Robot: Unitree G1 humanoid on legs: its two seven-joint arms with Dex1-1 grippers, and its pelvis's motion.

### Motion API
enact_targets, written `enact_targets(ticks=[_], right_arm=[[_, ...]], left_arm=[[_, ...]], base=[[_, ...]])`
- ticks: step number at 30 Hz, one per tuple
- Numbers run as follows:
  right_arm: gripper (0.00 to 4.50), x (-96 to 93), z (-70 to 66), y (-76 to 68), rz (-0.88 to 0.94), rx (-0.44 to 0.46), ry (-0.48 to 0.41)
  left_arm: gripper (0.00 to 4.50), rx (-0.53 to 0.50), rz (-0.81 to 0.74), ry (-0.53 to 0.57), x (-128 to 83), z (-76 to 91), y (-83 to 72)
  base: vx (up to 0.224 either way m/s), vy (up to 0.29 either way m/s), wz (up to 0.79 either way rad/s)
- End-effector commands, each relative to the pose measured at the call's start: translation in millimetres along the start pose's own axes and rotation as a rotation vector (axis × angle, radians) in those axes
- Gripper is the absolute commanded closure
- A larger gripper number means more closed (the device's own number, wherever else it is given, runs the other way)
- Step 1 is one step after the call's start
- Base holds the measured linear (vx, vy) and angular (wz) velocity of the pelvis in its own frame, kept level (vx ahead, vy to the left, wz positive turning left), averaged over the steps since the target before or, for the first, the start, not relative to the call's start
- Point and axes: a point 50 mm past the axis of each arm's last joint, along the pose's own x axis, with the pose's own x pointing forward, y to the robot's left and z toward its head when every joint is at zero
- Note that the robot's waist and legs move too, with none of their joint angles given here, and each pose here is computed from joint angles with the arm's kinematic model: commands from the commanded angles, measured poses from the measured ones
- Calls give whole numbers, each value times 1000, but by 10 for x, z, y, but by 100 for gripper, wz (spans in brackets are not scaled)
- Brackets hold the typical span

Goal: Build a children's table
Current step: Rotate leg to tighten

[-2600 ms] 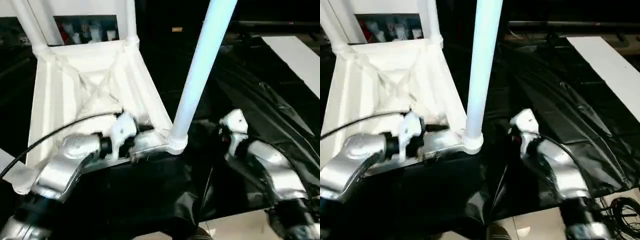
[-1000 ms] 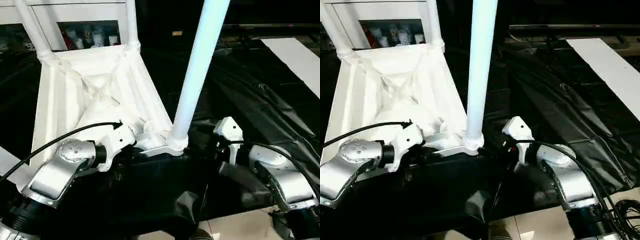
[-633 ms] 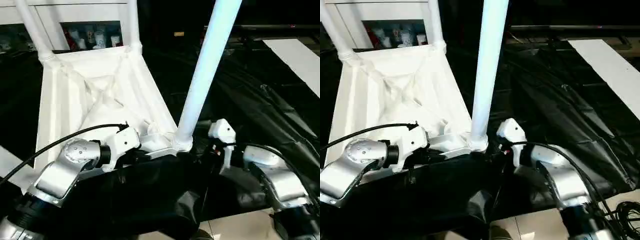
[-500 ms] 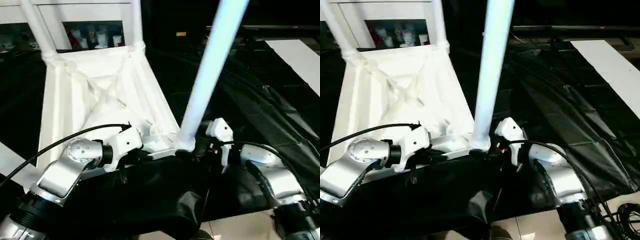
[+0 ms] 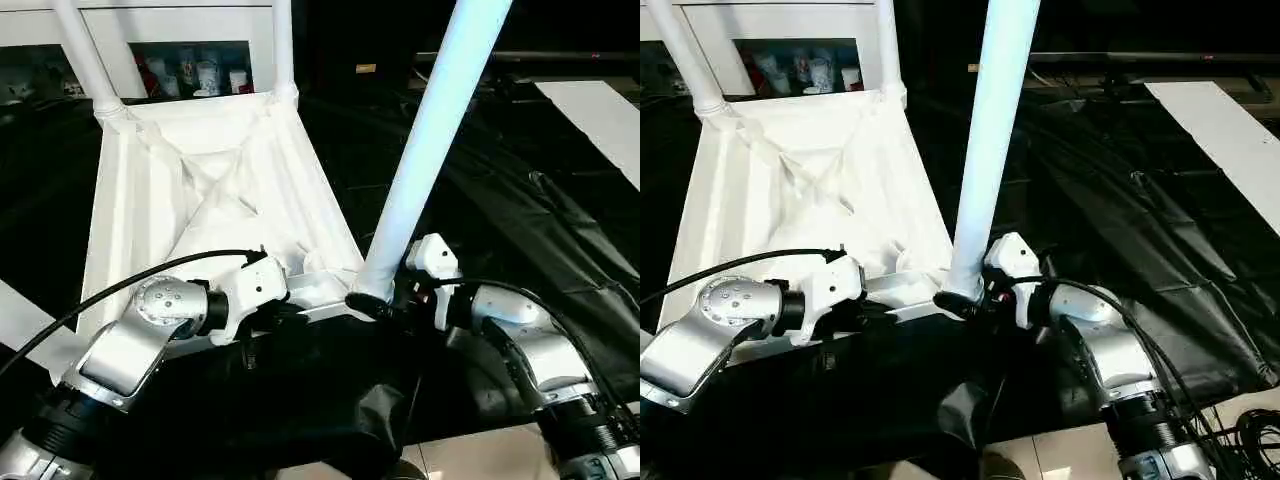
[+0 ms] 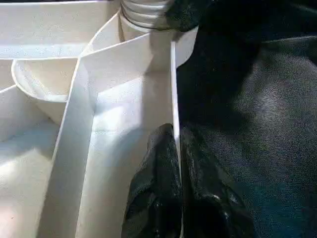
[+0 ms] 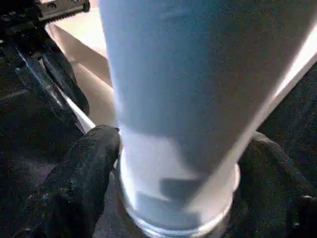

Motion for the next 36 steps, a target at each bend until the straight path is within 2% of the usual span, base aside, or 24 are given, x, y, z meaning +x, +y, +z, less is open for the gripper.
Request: enact_targets(ticks=[1,6,14,20,21,22,24,32,36], right_arm=[[128,-6,-26,-1,6,1,6],[174,-2,-40,1,8,4,9],[176,-7,-84,13,13,11,20],[177,23,-136,-14,-69,45,16],[177,105,-175,-77,-239,122,-19],[177,116,-180,-85,-262,135,-24],[178,228,-240,-117,-469,253,-50],[178,476,-277,-33,-659,262,-1],[178,593,-226,26,-640,229,4]], left_arm=[[450,4,-50,-28,58,10,-57],[450,3,-56,-26,54,4,-61],[450,-3,-60,-21,51,-16,-64],[450,-43,-10,-47,107,-6,-21],[450,-86,64,-67,218,18,49],[450,-92,72,-68,233,20,56],[450,-144,152,-71,389,40,116],[450,-221,307,-49,705,135,230],[450,-217,325,8,830,160,262]], base=[[0,0,0],[0,0,0],[0,0,0],[0,0,0],[0,0,0],[0,0,0],[0,0,0],[0,0,0],[0,0,0]])
